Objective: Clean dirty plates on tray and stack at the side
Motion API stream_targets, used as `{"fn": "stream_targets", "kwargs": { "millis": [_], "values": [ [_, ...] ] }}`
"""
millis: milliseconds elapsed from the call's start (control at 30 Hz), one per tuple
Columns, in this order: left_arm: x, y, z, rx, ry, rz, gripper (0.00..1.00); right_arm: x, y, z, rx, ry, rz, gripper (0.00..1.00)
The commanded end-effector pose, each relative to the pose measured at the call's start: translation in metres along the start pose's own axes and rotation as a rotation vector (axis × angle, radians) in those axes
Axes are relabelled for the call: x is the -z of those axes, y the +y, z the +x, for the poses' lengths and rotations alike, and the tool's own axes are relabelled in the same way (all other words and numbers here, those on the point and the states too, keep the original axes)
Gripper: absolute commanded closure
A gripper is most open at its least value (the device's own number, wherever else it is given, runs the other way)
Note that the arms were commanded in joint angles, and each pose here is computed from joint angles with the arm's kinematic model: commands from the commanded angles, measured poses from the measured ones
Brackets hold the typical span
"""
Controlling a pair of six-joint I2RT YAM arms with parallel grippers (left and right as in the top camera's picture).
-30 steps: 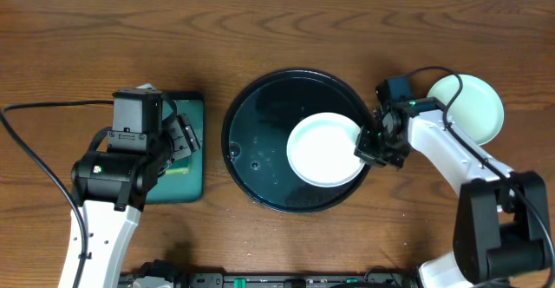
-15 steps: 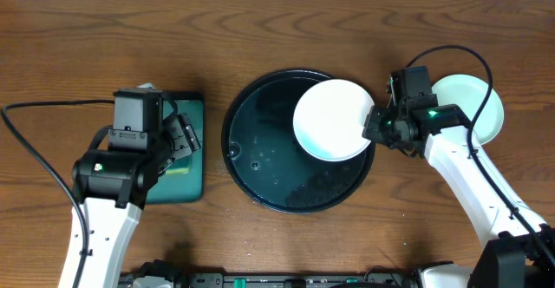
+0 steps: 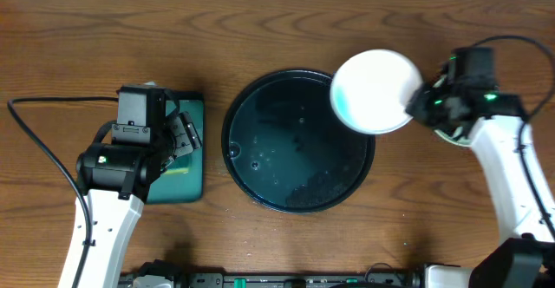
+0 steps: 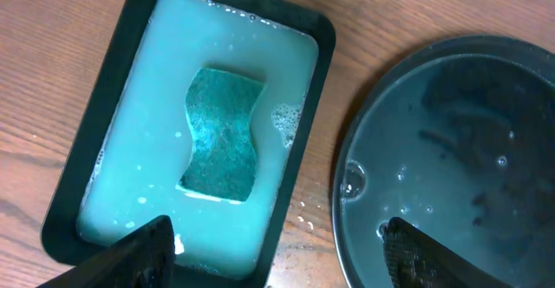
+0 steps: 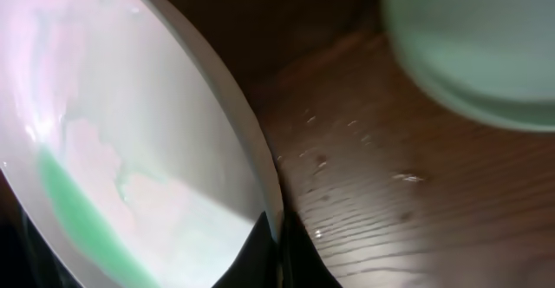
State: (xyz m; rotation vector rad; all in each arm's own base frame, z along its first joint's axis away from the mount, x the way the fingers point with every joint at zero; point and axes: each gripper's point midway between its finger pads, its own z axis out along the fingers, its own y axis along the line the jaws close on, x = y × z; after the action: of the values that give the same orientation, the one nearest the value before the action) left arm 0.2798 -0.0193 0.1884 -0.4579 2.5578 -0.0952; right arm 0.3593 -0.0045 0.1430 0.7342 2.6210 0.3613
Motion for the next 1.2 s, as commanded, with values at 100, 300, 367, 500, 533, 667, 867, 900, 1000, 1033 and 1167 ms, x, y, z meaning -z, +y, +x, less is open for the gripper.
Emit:
{"fn": "stream_targets", "kwargs": {
  "millis": [100,300,367,500,533,667,867,900,1000,1033,1167],
  "values": [
    [-0.002,-0.001,0.000,-0.010,0.002,0.000,0.23,0.039,-0.041,-0.049,-0.101,-0.121,0.021,0.99],
    [-0.002,-0.001,0.000,-0.010,0.002,0.000,0.23,0.051,-0.069,-0.059,-0.161,-0.116,-0.040,0.98],
    [-0.002,-0.001,0.000,-0.010,0.002,0.000,0.23,0.051,-0.071,-0.055,-0.169,-0.099,-0.040,0.98],
    [-0.002,-0.001,0.000,-0.010,0.002,0.000,0.23,0.048,-0.061,-0.040,-0.159,-0.038,-0.060,0.98],
    [-0.002,-0.001,0.000,-0.010,0.002,-0.001,0.23,0.047,-0.056,-0.035,-0.149,-0.020,-0.066,0.99],
    [-0.002,-0.001,0.000,-0.010,0.002,0.000,0.23,0.041,-0.031,-0.021,-0.079,0.024,-0.088,0.98],
    [-0.002,-0.001,0.001,-0.010,0.003,-0.001,0.23,0.029,0.029,-0.011,0.108,0.004,-0.147,0.99],
    [-0.002,-0.001,0.000,-0.010,0.003,-0.001,0.23,0.027,0.037,-0.009,0.126,-0.004,-0.145,0.98],
    [-0.001,-0.001,0.000,-0.010,0.002,0.000,0.23,0.018,0.058,-0.002,0.205,-0.026,-0.124,0.98],
    [-0.002,-0.001,0.000,-0.010,0.003,-0.001,0.23,0.014,0.064,0.002,0.231,-0.027,-0.111,0.98],
    [-0.001,-0.001,0.000,-0.010,0.003,-0.001,0.23,-0.005,0.079,0.016,0.337,-0.029,-0.038,0.98]
  ]
}}
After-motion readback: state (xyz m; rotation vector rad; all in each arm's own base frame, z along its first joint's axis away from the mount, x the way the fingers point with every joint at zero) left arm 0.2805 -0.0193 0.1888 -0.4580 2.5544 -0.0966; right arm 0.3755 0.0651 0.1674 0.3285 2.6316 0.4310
